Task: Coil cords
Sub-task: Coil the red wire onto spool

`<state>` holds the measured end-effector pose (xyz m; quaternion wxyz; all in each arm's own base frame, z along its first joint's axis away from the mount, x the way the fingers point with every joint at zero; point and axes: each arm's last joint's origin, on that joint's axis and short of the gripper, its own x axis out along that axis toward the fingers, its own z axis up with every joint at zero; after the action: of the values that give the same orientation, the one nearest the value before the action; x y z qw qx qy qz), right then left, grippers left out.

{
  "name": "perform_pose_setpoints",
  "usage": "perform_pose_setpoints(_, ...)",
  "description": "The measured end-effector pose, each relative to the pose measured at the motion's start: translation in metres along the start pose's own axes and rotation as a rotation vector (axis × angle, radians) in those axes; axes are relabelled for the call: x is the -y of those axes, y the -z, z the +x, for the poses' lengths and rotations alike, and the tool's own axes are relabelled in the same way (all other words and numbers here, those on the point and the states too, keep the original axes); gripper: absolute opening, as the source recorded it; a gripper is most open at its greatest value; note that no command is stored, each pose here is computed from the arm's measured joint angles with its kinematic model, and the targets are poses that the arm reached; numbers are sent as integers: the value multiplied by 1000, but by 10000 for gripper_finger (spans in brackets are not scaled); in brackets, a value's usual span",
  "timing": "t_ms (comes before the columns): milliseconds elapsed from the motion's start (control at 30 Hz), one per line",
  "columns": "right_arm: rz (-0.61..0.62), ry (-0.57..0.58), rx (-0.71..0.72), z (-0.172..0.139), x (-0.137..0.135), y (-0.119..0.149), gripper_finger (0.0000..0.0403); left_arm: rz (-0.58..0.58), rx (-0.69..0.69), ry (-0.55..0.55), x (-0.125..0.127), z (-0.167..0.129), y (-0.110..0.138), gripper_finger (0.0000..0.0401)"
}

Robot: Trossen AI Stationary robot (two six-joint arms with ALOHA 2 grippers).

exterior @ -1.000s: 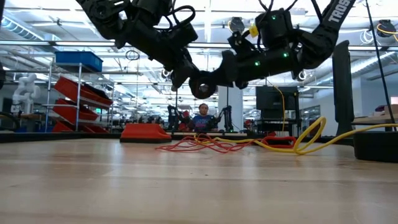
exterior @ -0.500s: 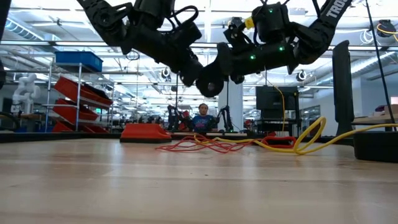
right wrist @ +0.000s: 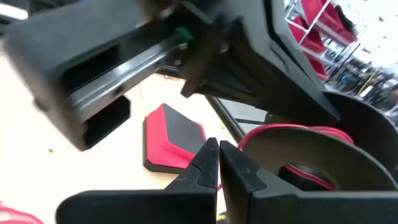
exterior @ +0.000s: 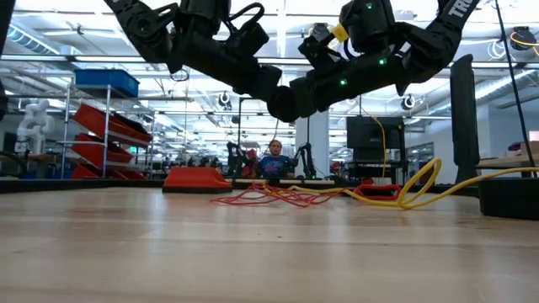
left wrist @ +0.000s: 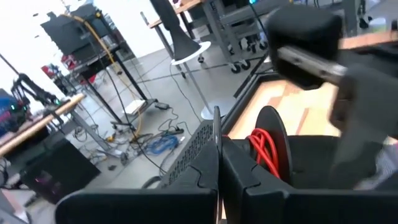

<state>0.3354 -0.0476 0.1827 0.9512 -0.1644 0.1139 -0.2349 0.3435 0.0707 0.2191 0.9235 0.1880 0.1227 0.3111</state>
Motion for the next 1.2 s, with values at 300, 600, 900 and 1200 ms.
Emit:
perform_pose_setpoints(300,-95,77,-26,-4,-5,-2,41,-177,63,39,-13,5,-2,0)
perform_pose_setpoints(600,-140,130,-20,-8,-12,-7,90,-276,75,82,-31,13,3,0)
perform_pose_setpoints(900,-96,119,-19,-8,-12,-6,101,-291,138,104,-49,4,-12,0)
perform_pose_setpoints(1200,-28,41,14,-7,-12,-6,101,-234,149,104,-72,-26,-39,0)
